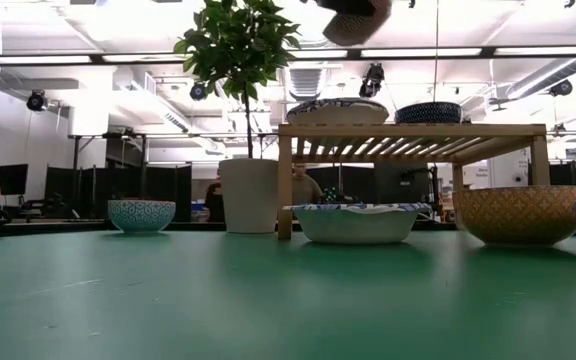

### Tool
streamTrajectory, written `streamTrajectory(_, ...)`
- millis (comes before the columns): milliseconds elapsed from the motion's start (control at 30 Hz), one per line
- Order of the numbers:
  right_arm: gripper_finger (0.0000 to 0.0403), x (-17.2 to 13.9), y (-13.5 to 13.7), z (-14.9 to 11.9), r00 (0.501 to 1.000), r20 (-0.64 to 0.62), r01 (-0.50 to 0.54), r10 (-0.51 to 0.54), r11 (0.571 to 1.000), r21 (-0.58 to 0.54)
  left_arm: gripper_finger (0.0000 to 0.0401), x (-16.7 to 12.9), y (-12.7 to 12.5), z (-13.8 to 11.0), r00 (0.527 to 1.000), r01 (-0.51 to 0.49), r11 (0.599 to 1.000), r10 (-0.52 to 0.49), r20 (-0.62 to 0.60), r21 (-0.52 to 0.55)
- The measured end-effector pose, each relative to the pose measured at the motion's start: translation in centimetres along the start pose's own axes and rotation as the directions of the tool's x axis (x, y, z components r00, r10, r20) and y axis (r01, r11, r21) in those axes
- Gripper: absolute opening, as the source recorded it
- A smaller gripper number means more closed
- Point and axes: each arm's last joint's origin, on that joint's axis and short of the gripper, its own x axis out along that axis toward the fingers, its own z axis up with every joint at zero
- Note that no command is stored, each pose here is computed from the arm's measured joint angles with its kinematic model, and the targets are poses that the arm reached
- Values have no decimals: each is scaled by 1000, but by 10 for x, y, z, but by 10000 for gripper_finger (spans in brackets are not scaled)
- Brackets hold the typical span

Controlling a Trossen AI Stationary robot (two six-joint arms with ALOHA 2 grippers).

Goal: Place and stack bowls onto a shelf
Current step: Stack the blue bowl on top of the yellow bowl on the shelf

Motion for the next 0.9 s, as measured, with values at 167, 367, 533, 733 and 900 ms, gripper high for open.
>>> streamTrajectory(167, 43, 0, 0, -2, 1000, -22, -5, 5, 1000, 29, 3, 19, 16, -4, 999, 25, 1000, -25, 27, -15)
streamTrajectory(367, 43, -1, 1, -5, 999, -49, -10, 12, 999, 39, 3, 39, 33, -18, 1000, -15, 999, 16, 4, -34)
streamTrajectory(533, 43, -1, 1, -6, 999, -53, -10, 13, 999, 50, 3, 54, 38, -24, 998, -49, 999, 50, 50, -14)
streamTrajectory(733, 43, -1, 1, -8, 997, -75, -14, 18, 998, 54, 3, 69, 40, -37, 997, -71, 997, 72, 39, -10)
streamTrajectory(900, 43, -1, 1, -8, 997, -74, -14, 18, 999, 49, 4, 75, 47, -40, 990, -110, 994, 112, 84, -30)
